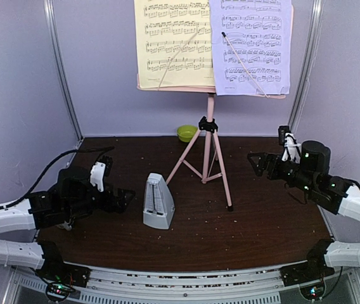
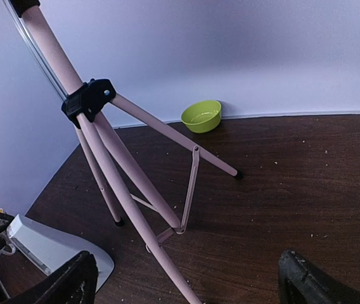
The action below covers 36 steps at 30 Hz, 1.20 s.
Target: Set up the instrument practice props
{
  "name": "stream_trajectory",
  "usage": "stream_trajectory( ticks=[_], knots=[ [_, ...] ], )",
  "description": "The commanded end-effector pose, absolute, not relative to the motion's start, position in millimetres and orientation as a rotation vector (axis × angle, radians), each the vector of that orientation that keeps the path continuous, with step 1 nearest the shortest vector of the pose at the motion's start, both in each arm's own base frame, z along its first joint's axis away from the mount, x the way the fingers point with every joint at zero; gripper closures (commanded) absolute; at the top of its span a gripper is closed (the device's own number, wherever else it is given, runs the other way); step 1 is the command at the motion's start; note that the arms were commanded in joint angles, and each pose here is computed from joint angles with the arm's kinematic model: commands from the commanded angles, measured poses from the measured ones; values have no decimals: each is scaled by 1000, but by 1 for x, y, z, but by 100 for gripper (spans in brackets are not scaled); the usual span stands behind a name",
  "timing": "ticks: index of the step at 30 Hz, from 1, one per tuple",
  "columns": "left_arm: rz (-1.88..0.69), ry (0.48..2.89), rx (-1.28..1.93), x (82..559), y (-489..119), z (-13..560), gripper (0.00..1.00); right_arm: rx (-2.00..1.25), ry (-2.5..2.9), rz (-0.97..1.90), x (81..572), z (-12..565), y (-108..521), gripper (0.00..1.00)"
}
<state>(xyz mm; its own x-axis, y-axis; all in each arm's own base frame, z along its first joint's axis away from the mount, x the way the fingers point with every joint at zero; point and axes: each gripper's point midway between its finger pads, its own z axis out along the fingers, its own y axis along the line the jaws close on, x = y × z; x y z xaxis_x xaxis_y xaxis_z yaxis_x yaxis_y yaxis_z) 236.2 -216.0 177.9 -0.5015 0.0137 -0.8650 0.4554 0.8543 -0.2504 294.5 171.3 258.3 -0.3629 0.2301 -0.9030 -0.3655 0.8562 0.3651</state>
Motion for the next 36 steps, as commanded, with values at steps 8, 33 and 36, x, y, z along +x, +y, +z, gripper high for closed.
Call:
stream_trajectory(
  ticks=[8, 33, 36],
  knots=[
    [-635, 1896, 317, 242, -257, 202, 2, -18, 1849, 579, 308, 250, 167, 0],
    [-527, 1936, 373, 258, -335, 182, 20, 58, 1861, 614, 318, 254, 170, 0],
    [-498, 1937, 402, 258, -335, 178, 29, 38, 1862, 636, 317, 256, 174, 0]
  ],
)
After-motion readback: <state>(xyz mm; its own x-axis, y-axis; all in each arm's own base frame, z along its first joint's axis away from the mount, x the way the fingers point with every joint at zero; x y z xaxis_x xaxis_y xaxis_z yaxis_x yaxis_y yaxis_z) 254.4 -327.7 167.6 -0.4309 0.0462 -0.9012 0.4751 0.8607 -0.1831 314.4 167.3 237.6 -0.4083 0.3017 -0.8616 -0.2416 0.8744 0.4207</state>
